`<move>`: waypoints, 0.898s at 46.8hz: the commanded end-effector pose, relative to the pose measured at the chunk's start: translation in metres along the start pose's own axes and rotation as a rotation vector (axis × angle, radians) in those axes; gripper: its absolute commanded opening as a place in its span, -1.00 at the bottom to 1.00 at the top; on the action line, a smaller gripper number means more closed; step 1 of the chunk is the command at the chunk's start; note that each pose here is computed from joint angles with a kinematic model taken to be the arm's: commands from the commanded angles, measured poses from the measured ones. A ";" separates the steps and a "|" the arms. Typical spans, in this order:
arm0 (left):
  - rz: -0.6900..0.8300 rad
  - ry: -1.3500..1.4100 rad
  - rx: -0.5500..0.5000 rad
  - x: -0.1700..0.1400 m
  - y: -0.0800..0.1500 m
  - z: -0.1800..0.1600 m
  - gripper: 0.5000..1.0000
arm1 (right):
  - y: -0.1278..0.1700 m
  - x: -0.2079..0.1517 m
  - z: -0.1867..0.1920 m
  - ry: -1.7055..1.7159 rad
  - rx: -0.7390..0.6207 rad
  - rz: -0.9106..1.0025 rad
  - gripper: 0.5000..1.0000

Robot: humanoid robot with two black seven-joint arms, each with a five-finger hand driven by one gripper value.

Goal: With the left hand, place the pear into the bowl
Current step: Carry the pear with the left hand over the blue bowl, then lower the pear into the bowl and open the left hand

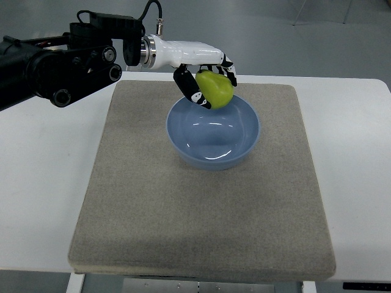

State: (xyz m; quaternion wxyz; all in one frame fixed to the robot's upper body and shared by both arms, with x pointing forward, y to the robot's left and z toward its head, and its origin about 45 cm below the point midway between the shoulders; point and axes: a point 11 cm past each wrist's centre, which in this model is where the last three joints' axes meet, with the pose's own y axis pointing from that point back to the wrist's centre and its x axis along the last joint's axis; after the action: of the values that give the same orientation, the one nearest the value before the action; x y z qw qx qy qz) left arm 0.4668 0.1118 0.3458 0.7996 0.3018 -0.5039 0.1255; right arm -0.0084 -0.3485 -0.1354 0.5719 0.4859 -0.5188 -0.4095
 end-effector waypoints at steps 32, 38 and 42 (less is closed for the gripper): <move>-0.083 0.033 -0.013 -0.045 -0.017 0.001 -0.36 | 0.000 0.000 0.000 -0.001 0.001 0.000 0.69; -0.095 0.038 -0.009 -0.052 -0.017 -0.001 -0.21 | 0.000 0.000 0.000 -0.001 0.001 0.000 0.70; -0.099 0.040 -0.011 -0.054 -0.018 0.000 -0.19 | 0.000 0.000 0.000 -0.001 0.001 0.000 0.70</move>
State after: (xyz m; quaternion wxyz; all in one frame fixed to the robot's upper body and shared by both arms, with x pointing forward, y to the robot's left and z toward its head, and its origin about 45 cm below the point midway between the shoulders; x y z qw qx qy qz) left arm 0.4522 0.1041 0.2933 0.8154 0.3196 -0.4740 0.0905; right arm -0.0080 -0.3485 -0.1354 0.5716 0.4859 -0.5191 -0.4094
